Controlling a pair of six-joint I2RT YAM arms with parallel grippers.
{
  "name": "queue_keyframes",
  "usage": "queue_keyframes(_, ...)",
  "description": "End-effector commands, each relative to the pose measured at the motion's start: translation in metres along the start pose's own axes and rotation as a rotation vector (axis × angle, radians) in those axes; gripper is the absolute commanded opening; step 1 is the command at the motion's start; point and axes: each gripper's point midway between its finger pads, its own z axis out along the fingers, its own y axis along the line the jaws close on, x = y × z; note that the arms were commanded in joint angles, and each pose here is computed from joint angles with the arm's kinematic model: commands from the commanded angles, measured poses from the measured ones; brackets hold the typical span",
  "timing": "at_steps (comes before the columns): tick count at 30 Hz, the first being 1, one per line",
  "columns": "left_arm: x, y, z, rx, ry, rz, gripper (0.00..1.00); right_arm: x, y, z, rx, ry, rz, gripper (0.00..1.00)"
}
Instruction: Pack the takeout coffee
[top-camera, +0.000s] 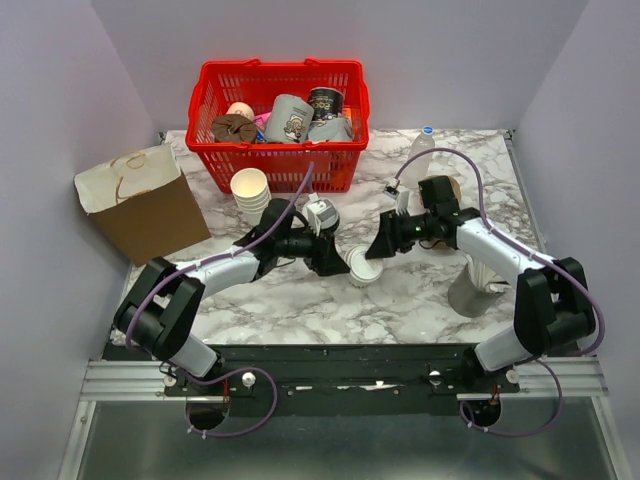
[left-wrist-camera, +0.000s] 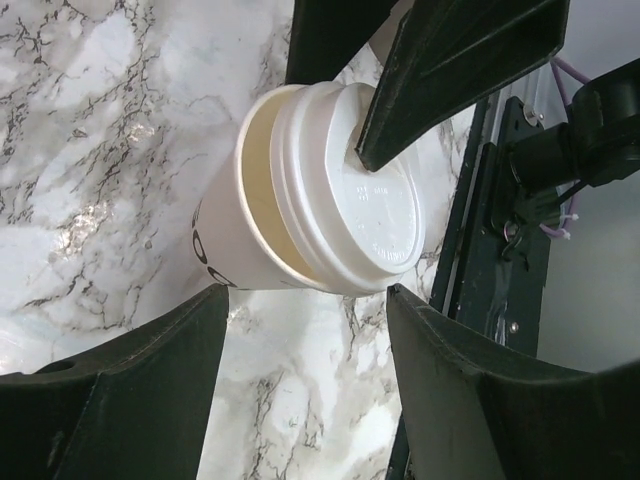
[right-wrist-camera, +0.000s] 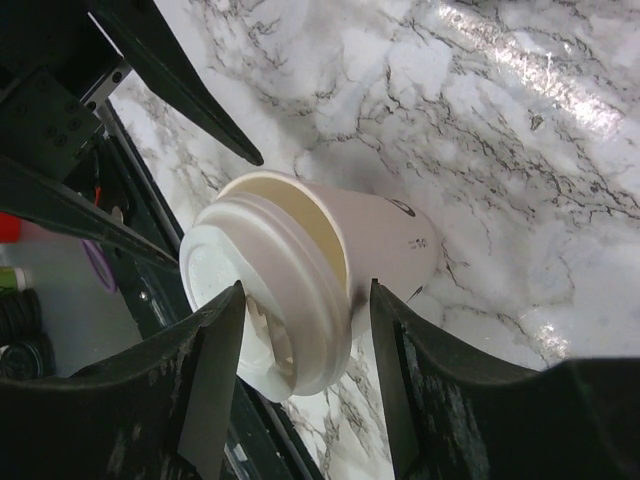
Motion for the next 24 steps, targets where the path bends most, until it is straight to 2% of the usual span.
queue_keyframes(1, -0.016, -0.016, 0.005, 0.086, -0.044, 0.083, 0.73, -0.012, -0.001, 0.003, -0.005, -0.012, 0.010, 0.62)
queue_keyframes(8, -0.004, -0.048, 0.011, 0.245, -0.012, 0.130, 0.73, -0.020, -0.006, 0.008, -0.002, -0.009, 0.018, 0.63)
queue_keyframes(18, 0.000, -0.047, 0.014, 0.248, -0.002, 0.136, 0.73, -0.026, -0.007, 0.011, -0.009, -0.006, 0.017, 0.66)
queue_keyframes(24, 0.003, -0.047, 0.010, 0.239, 0.004, 0.071, 0.73, -0.024, -0.005, 0.008, -0.014, -0.005, 0.006, 0.66)
